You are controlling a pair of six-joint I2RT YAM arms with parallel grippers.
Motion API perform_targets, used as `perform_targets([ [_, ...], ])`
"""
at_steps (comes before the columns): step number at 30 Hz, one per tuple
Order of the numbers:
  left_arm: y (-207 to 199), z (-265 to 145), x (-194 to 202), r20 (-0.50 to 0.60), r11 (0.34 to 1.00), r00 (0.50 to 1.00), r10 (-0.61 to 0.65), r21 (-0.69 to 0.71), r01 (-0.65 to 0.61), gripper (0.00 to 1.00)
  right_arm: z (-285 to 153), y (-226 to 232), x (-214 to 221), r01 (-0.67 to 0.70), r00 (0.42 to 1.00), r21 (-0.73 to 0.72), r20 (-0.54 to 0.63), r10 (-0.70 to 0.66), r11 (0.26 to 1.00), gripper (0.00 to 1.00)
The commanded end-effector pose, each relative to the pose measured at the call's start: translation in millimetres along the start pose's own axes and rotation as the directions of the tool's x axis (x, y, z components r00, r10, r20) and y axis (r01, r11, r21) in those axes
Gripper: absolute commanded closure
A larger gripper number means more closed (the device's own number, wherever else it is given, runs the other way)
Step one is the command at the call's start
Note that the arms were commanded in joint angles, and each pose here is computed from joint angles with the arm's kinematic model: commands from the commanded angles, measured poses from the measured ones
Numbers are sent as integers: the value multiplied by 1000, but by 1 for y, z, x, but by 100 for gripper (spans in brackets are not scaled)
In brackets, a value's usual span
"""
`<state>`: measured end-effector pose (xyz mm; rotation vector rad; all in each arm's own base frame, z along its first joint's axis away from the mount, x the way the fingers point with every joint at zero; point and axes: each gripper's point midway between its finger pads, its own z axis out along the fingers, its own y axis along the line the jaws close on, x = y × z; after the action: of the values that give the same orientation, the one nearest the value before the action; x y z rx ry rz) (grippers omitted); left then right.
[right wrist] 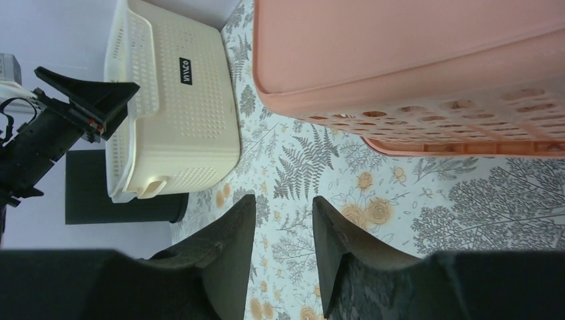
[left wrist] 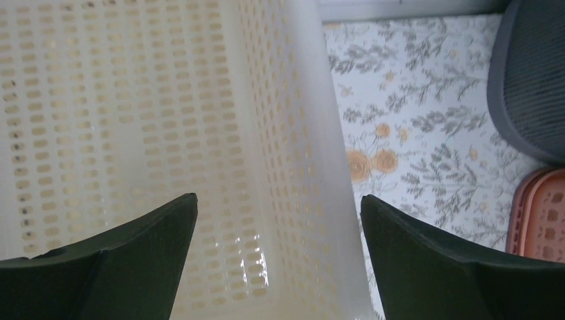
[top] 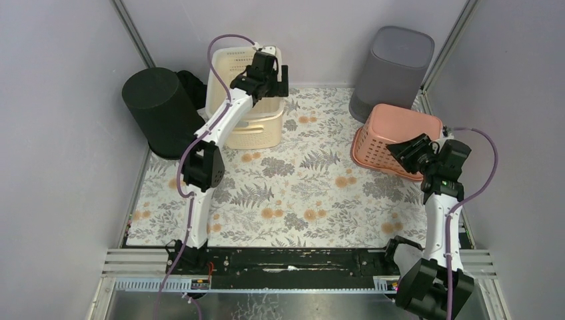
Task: Turn the large container upside down
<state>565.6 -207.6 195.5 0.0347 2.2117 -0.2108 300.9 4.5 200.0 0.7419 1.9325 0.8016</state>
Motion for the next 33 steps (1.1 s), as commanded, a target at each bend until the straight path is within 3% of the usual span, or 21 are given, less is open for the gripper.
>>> perform_targets([
  [1, -3, 3, -51, 184, 1000, 983, -4, -26, 9, 1, 1, 26, -6, 16, 1000, -110, -8, -17, 994, 56],
  [6, -10, 18, -51, 208, 1000, 978, -18, -5, 19, 5, 4, 33, -5, 21, 999, -132, -21, -24, 991, 57],
  [14, -14, 39, -40, 206, 999, 978, -12, -29, 19, 25, 12, 34, 4, 21, 998, -145, -52, -29, 989, 57],
  [20, -6, 34, -49, 237, 997, 971, -10, -76, 29, 52, 15, 38, 12, 31, 997, -150, -64, -41, 988, 58],
  [25, -6, 18, -66, 283, 996, 959, -10, -79, 33, 65, 16, 43, 18, 39, 996, -159, -79, -52, 987, 58],
  [29, -2, 12, -76, 304, 995, 953, 5, -100, 27, 99, 16, 46, 22, 35, 995, -173, -87, -51, 984, 58],
  [33, -1, 2, -86, 323, 994, 946, 15, -109, 22, 100, 15, 47, 23, 36, 995, -177, -88, -52, 984, 58],
])
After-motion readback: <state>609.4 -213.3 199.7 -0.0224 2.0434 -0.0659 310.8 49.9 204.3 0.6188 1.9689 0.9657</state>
